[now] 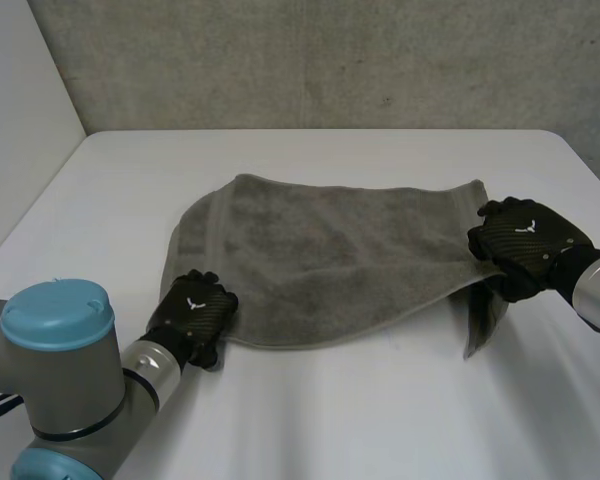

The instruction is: Fold the towel.

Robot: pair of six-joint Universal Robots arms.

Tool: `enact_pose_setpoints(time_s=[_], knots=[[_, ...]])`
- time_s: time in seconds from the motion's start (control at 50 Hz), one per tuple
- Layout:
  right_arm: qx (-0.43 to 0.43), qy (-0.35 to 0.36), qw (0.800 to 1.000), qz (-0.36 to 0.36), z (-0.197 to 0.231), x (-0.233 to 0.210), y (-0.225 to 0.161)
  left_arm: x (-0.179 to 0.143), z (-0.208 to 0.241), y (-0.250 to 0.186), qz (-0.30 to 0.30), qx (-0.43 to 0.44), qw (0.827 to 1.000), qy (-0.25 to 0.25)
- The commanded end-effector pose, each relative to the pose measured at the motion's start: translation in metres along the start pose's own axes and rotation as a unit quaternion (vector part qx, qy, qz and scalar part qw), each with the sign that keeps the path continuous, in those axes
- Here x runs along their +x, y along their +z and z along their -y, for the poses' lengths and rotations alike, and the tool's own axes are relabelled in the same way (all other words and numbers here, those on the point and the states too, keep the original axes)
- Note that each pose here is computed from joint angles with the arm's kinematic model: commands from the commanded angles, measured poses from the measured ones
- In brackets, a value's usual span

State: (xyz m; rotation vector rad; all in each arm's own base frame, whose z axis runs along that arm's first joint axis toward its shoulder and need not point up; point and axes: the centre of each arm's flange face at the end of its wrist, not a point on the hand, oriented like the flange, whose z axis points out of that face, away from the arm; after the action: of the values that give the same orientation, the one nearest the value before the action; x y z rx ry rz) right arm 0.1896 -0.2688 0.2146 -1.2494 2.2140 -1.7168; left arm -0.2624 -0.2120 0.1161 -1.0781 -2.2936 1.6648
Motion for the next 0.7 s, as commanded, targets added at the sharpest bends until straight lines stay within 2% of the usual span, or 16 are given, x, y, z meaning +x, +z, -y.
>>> enact_pose_setpoints(time_s=[0.02, 0.28, 0.42, 0.58, 0.7], knots=[[-0.002, 0.002, 1.0, 0.0, -0.002, 0.0, 0.0, -0.008, -0.003, 0.004, 0.031, -0.003, 1.0, -0.002], [-0.022, 0.009, 1.0, -0.02, -0.014, 0.017, 0.003, -0.015, -0.005, 0.01, 0.044, -0.005, 0.999, -0.005], [-0.032, 0.002, 0.999, -0.02, -0.018, 0.02, 0.002, -0.023, 0.016, 0.001, 0.052, 0.027, 0.998, -0.004], [-0.088, -0.049, 0.994, 0.04, -0.019, 0.009, -0.02, -0.03, 0.053, -0.041, 0.046, 0.05, 0.998, -0.001], [-0.152, -0.101, 0.977, 0.113, -0.016, 0.012, -0.053, -0.047, 0.088, -0.083, 0.027, 0.069, 0.997, 0.0]])
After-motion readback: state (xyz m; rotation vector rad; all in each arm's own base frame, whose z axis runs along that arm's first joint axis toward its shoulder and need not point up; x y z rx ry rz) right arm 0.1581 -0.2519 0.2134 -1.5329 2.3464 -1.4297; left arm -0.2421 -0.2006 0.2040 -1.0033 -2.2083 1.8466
